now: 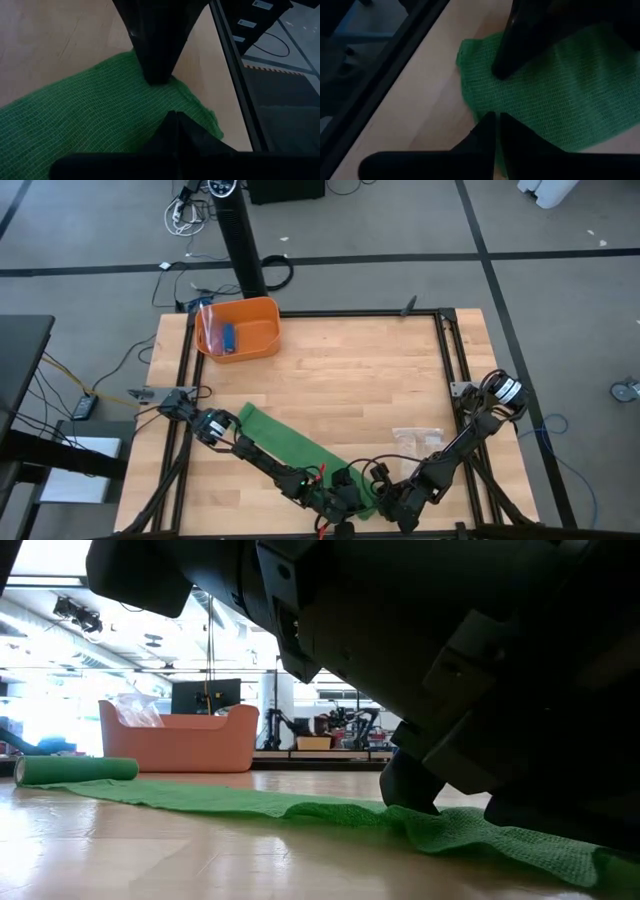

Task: Roll bandage
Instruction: Roll the green bandage

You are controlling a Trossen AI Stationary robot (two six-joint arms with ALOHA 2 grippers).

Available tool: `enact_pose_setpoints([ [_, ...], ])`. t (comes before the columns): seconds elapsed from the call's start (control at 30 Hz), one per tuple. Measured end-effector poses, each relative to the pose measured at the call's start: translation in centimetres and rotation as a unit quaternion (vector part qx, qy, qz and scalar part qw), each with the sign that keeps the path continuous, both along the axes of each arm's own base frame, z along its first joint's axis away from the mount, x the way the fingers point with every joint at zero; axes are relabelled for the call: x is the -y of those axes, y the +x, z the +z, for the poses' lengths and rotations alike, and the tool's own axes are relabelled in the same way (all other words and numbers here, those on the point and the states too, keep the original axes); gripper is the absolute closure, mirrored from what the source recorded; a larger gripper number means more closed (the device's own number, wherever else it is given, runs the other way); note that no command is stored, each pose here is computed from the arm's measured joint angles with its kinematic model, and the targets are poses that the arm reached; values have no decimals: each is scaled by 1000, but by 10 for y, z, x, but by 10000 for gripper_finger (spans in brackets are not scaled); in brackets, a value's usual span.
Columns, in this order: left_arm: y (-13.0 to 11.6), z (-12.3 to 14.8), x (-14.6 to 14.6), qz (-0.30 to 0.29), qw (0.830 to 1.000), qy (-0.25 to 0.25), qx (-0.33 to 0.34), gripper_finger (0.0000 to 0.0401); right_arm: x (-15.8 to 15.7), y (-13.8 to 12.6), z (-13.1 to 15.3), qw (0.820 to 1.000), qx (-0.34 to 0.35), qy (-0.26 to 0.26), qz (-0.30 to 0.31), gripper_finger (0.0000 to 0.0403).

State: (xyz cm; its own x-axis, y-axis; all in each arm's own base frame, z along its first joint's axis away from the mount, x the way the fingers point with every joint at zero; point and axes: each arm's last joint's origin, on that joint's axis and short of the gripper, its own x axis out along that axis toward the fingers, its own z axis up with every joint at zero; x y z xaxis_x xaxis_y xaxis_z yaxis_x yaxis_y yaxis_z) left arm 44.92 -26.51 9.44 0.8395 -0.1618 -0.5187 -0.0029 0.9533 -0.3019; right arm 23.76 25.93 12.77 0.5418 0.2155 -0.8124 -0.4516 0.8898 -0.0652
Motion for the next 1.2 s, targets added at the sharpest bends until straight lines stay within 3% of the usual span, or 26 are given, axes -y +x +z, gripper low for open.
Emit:
enact_pose_setpoints([
  [0.23,0,0,0,2,1000,1,1,401,1,-3,19,1000,17,24,-6,374],
  [0.63,2,2,0,28,999,5,19,358,3,-5,38,998,35,54,-25,314],
  [0.93,10,27,13,-5,999,34,28,345,1,-7,39,998,36,56,-21,309],
  [1.2,12,46,17,-8,998,62,-18,344,-3,-13,43,997,43,63,-24,311],
])
